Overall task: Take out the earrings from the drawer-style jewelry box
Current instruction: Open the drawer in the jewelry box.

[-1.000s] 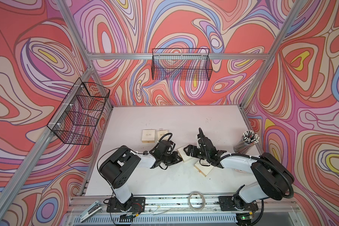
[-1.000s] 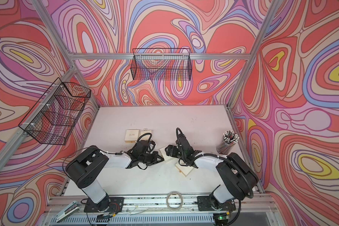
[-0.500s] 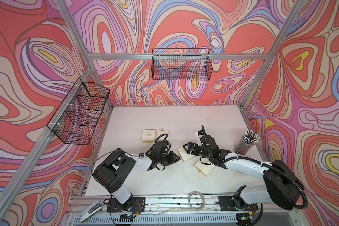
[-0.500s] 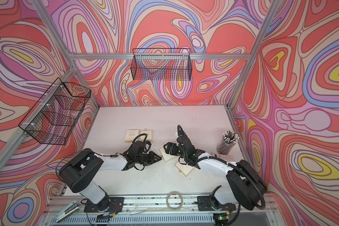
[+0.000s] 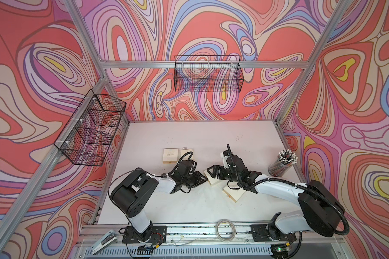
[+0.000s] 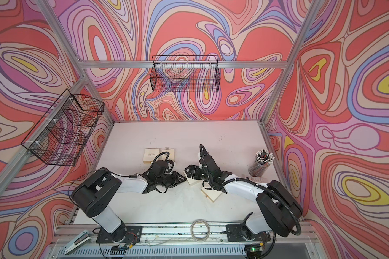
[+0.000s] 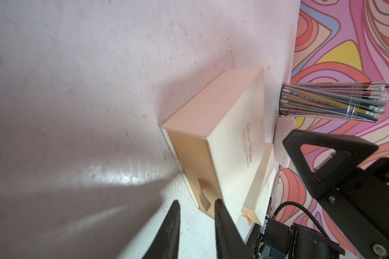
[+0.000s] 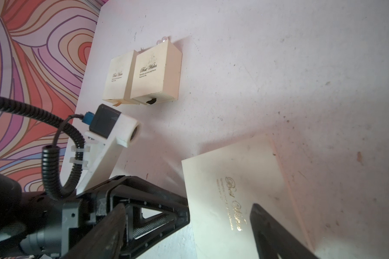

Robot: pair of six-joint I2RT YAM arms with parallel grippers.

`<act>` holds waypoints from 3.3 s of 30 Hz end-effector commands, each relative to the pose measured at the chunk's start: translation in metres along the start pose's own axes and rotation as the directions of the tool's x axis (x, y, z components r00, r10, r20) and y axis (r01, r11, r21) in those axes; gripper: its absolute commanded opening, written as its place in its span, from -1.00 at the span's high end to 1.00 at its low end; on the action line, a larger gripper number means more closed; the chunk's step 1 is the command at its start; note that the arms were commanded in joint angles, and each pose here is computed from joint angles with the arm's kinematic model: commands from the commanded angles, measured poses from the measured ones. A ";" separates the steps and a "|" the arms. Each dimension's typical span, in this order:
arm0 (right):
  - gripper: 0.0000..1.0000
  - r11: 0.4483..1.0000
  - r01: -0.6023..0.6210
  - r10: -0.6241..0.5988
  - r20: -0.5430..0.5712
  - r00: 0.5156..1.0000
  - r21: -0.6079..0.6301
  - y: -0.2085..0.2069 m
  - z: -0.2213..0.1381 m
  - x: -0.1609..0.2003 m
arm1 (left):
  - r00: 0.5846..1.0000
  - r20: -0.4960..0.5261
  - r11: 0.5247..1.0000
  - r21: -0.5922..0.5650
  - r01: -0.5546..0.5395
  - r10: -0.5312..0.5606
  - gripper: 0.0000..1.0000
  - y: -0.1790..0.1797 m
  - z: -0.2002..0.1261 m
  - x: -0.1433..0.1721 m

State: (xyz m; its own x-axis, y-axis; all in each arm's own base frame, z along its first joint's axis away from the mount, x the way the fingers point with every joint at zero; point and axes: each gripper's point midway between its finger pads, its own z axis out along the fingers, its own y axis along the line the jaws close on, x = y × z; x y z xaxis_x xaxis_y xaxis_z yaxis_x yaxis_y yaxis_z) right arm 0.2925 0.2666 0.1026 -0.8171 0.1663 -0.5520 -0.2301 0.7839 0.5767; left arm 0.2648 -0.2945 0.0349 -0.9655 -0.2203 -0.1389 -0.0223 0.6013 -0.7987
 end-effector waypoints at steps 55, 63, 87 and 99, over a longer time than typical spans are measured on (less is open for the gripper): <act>-0.76 0.997 -0.063 0.065 -0.043 0.997 0.045 -0.018 0.019 0.022 | 0.999 0.034 0.988 -0.150 0.024 -0.019 1.00 0.048 -0.036 0.028; -0.76 0.998 -0.037 0.038 -0.023 0.999 0.058 -0.015 0.013 0.013 | 1.000 0.025 0.992 -0.129 0.013 -0.010 1.00 0.046 -0.041 0.034; -0.60 0.997 0.072 -0.072 0.003 0.997 0.040 0.021 -0.006 -0.003 | 1.000 -0.004 0.998 -0.068 -0.016 0.016 1.00 0.034 -0.053 0.055; -0.24 0.979 0.199 -0.195 -0.065 0.979 0.049 0.055 -0.010 0.020 | 0.997 0.059 0.987 -0.155 -0.035 0.044 0.30 0.042 -0.090 0.060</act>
State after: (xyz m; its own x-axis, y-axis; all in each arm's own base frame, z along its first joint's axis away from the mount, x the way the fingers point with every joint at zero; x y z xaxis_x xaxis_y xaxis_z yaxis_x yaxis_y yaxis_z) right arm 0.2616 0.3073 0.1252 -0.7988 0.0024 -0.6017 -0.3495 0.8121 0.4672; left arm 0.1929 -0.2313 0.0521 -0.9508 -0.2333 -0.2038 -0.0024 0.6633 -0.7484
